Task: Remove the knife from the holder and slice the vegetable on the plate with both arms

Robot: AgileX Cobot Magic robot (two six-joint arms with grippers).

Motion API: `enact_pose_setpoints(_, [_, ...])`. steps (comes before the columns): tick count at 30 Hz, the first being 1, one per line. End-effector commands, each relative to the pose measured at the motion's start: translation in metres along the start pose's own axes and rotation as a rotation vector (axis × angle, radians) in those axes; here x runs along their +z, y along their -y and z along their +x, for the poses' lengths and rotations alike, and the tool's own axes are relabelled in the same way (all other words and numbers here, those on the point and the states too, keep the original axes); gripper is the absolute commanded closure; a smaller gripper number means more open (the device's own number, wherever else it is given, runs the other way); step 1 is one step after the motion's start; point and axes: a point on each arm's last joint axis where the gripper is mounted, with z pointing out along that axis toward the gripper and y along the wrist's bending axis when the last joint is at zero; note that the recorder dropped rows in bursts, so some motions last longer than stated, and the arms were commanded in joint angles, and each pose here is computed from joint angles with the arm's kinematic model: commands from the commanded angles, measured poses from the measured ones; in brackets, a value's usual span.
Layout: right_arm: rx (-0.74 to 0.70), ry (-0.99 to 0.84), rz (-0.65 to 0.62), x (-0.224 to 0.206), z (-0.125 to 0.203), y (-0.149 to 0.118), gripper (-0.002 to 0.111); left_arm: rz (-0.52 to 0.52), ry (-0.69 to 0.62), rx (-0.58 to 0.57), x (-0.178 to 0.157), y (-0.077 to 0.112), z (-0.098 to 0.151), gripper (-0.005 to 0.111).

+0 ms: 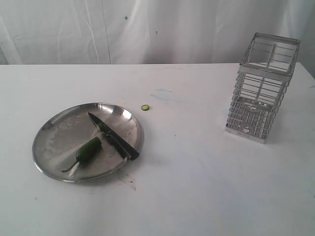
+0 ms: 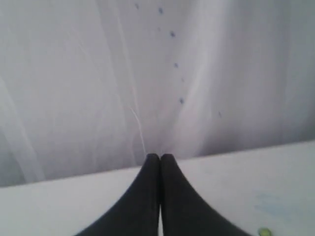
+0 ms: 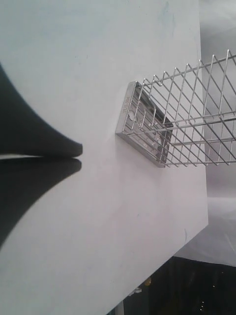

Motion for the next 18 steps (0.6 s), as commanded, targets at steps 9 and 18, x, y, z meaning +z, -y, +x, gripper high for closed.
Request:
enact_pose_setpoints(9, [-0.004, 0.009, 0.002, 0.000, 0.000, 0.000, 0.108, -0.300, 0.348, -0.049, -0.108, -0.027, -0.042, 0.107])
enact_pose_setpoints(18, [-0.004, 0.009, 0.002, 0.000, 0.000, 0.000, 0.108, 0.010, 0.444, 0.019, -0.124, 0.003, -0.050, 0.107])
